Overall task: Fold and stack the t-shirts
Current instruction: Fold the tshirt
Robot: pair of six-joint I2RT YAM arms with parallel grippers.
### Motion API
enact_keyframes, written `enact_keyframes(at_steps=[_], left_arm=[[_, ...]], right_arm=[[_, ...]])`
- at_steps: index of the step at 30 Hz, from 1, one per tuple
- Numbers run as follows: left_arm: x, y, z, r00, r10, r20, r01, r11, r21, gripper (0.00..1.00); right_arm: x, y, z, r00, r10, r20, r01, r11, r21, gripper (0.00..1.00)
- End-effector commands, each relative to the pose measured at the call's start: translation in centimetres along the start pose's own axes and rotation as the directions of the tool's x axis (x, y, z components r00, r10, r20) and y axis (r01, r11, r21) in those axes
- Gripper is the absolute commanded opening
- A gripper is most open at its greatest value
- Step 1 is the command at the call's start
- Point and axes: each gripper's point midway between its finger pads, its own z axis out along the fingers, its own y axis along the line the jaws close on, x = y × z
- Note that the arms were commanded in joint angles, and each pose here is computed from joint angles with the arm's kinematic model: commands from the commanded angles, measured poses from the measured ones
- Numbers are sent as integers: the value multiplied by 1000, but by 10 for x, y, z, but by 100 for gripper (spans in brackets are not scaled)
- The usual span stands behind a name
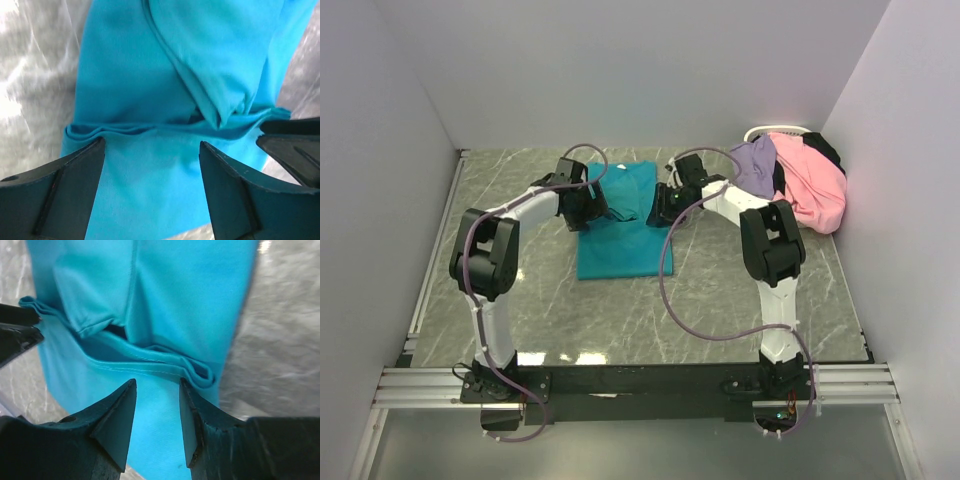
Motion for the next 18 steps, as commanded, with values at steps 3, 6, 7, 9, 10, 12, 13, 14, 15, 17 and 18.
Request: enact_keyframes(at_steps=[3, 6, 7, 9, 10, 12, 13, 14, 15, 17, 18], left_arm=[[-18, 13, 11, 999, 8, 48, -6, 999, -47, 81], [-11, 26, 17, 999, 0, 35, 3, 996, -86, 81], [-11, 30, 17, 999, 1, 40, 3, 995, -103, 81], [-8, 40, 17, 999, -3, 42, 9, 991, -137, 81], [-10, 41, 14, 998, 1, 56, 7, 989, -149, 81], [-11, 40, 11, 998, 6, 64, 4, 990, -143, 81], [-15, 35, 2, 996, 5, 85, 6, 992, -129, 81], [-17, 33, -2, 995, 8, 95, 4, 993, -120, 81], [-20, 29, -8, 994, 10, 108, 1, 994, -105, 81], [-25, 19, -27, 990, 11, 143, 0, 997, -73, 82], [-26, 17, -33, 987, 14, 158, -3, 998, -66, 83]], right_arm=[[-31, -21, -9, 998, 9, 65, -13, 998, 60, 48], [-32, -27, -11, 997, 20, 69, -25, 997, 67, 48], [-36, -30, -16, 996, 22, 83, -28, 997, 76, 48], [-36, -32, -20, 996, 21, 90, -28, 997, 77, 48], [-38, -29, -26, 995, 17, 101, -24, 997, 72, 48], [-38, -28, -33, 993, 10, 116, -18, 998, 66, 48], [-40, -21, -43, 991, -2, 135, -6, 998, 61, 48], [-36, -22, -47, 991, -2, 134, -7, 998, 68, 48], [-34, -19, -52, 990, -6, 139, -3, 998, 66, 49], [-28, -14, -67, 988, -12, 154, 2, 998, 64, 50], [-24, -13, -72, 988, -11, 155, 2, 998, 62, 50]])
